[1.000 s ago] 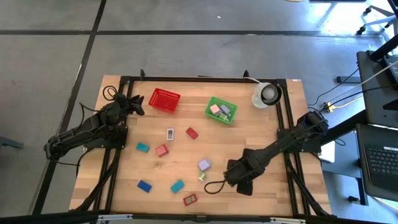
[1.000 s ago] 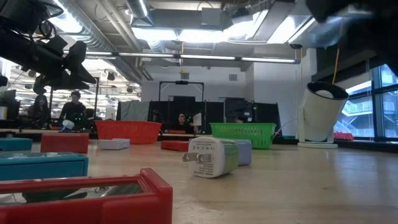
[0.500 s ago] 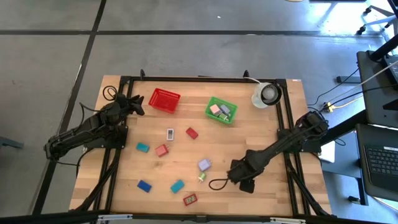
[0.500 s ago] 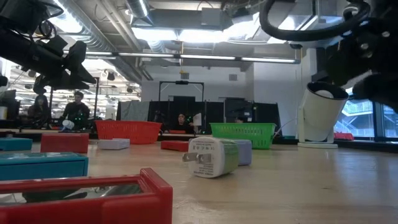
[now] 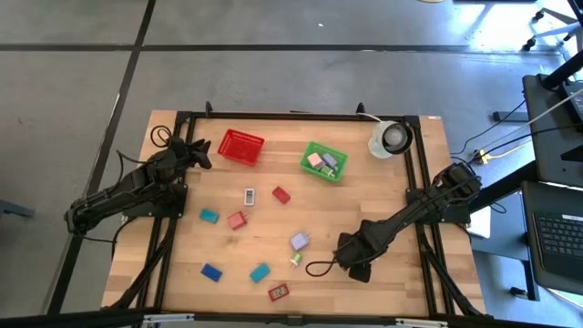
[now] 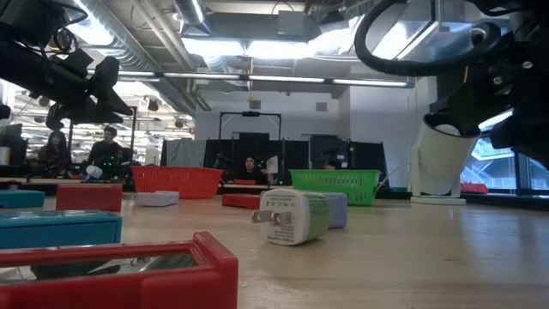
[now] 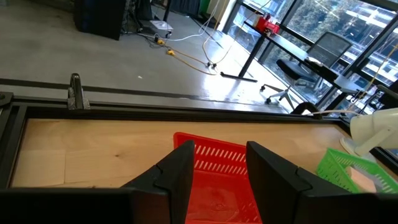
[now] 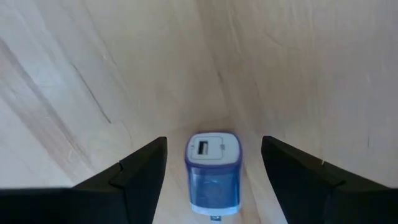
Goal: Pick & Place Office items
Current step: Put the violet charger adapter into the green bin
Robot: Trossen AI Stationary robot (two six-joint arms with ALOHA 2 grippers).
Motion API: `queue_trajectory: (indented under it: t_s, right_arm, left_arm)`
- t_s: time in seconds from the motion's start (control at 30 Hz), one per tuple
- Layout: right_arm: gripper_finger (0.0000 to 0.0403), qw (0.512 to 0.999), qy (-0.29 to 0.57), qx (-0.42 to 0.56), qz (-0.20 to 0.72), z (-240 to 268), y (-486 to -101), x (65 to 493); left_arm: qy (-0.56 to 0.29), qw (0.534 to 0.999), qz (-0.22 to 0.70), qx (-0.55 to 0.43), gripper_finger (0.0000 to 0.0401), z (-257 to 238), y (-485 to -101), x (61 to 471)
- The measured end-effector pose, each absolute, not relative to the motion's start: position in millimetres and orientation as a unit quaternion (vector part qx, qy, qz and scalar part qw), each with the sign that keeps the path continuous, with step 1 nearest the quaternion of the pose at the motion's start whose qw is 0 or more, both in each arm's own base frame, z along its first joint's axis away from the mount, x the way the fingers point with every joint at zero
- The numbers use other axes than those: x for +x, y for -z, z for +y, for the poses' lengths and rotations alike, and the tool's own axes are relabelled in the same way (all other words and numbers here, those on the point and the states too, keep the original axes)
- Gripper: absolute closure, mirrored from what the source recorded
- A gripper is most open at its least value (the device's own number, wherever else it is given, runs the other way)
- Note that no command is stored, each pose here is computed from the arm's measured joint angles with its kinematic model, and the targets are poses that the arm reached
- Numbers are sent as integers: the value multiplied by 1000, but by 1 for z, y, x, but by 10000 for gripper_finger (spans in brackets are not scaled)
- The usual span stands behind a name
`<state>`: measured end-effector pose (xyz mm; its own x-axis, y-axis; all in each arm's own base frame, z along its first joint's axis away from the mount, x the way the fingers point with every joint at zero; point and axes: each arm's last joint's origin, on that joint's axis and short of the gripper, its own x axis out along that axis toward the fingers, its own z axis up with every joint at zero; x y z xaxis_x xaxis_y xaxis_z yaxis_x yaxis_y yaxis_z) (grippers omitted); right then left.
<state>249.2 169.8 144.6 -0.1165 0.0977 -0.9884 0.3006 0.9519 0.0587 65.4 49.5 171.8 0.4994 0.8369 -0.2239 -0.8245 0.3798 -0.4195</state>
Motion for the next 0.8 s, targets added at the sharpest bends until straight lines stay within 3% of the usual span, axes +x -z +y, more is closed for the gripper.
queue_trajectory:
  t_s: [0.3, 0.43, 0.63, 0.8]
  right_arm:
    - [148, 636, 102, 137, 752, 172, -145, 243]
    - [182, 629, 96, 145, 758, 172, -145, 243]
    - [272, 615, 85, 159, 768, 173, -145, 242]
    - [280, 612, 91, 165, 768, 174, -145, 242]
  left_arm:
    - [-500, 830, -13, -245, 260, 49, -172, 65]
    - [-500, 831, -13, -245, 260, 49, -172, 65]
    - [-500, 830, -13, -245, 260, 49, -172, 65]
    - [-500, 831, -13, -245, 260, 49, -172, 65]
